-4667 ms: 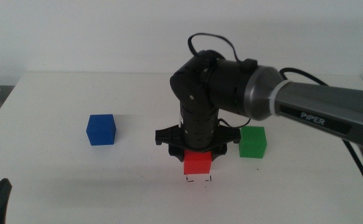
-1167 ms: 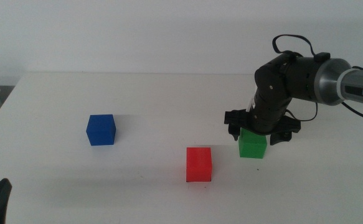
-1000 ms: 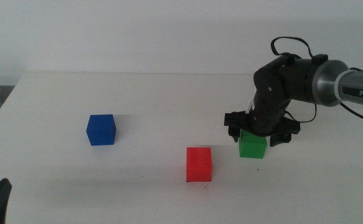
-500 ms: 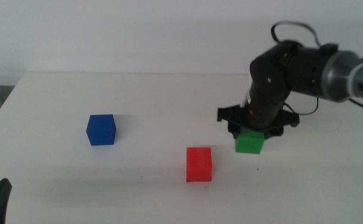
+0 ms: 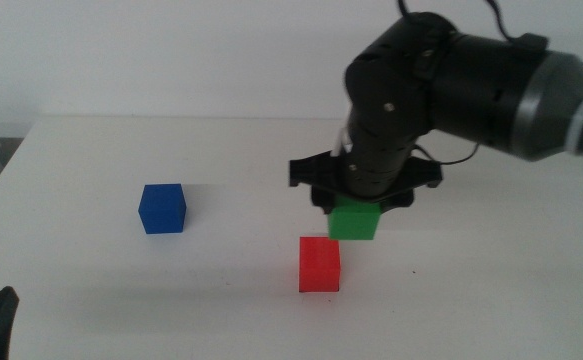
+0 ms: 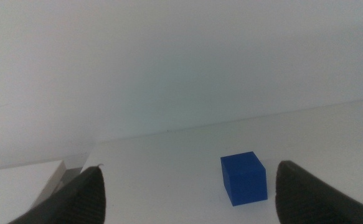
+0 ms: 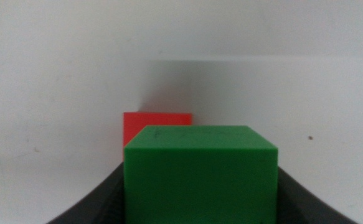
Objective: Stack red cubes first, then green, then blue cubes in a specific spot.
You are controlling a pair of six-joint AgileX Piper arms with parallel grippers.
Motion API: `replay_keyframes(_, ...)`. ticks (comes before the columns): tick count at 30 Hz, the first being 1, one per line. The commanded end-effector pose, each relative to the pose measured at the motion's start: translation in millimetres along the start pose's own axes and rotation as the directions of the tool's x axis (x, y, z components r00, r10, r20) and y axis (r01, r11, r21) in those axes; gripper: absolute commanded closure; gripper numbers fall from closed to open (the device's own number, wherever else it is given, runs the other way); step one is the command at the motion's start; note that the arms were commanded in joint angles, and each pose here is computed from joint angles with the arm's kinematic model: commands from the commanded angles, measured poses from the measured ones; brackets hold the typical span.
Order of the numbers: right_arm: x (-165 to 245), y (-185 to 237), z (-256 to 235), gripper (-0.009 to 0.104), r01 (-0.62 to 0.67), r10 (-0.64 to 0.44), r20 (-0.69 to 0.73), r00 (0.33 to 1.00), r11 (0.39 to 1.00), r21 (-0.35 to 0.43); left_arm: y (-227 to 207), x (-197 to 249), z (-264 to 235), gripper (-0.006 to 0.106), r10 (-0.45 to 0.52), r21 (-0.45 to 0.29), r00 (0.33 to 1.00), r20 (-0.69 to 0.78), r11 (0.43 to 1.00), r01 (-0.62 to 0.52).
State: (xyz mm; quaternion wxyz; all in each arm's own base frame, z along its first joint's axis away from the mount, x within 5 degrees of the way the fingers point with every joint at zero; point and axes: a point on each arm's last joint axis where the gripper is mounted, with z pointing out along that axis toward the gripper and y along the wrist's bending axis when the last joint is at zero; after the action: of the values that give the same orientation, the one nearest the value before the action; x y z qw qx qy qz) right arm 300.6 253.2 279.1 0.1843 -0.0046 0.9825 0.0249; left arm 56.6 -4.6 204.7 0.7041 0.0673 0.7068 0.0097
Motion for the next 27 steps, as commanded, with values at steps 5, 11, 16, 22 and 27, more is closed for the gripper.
replay_keyframes(5,3,22,8,0.091,0.039,-0.039,-0.015,0.999,0.999,0.015,0,-1,0,0.007,-0.006,-0.003,1.000,0.010,1.000,0.006)
replay_keyframes(11,3,33,15,0.091,0.052,-0.052,-0.014,0.999,0.999,0.003,0,-1,0,0.007,-0.006,-0.003,1.000,0.010,1.000,0.006)
replay_keyframes(16,5,35,24,0.091,0.057,-0.056,-0.029,0.998,0.998,0.015,0,-1,0,0.007,-0.006,-0.003,1.000,0.010,1.000,0.006)
replay_keyframes(22,4,38,32,0.091,0.064,-0.063,-0.023,0.998,0.998,0.013,0,-1,0,0.007,-0.006,-0.003,1.000,0.010,1.000,0.006)
replay_keyframes(27,5,39,38,0.091,0.056,-0.056,-0.032,0.998,0.998,0.021,0,-1,0,0.007,-0.006,-0.003,1.000,0.010,1.000,0.006)
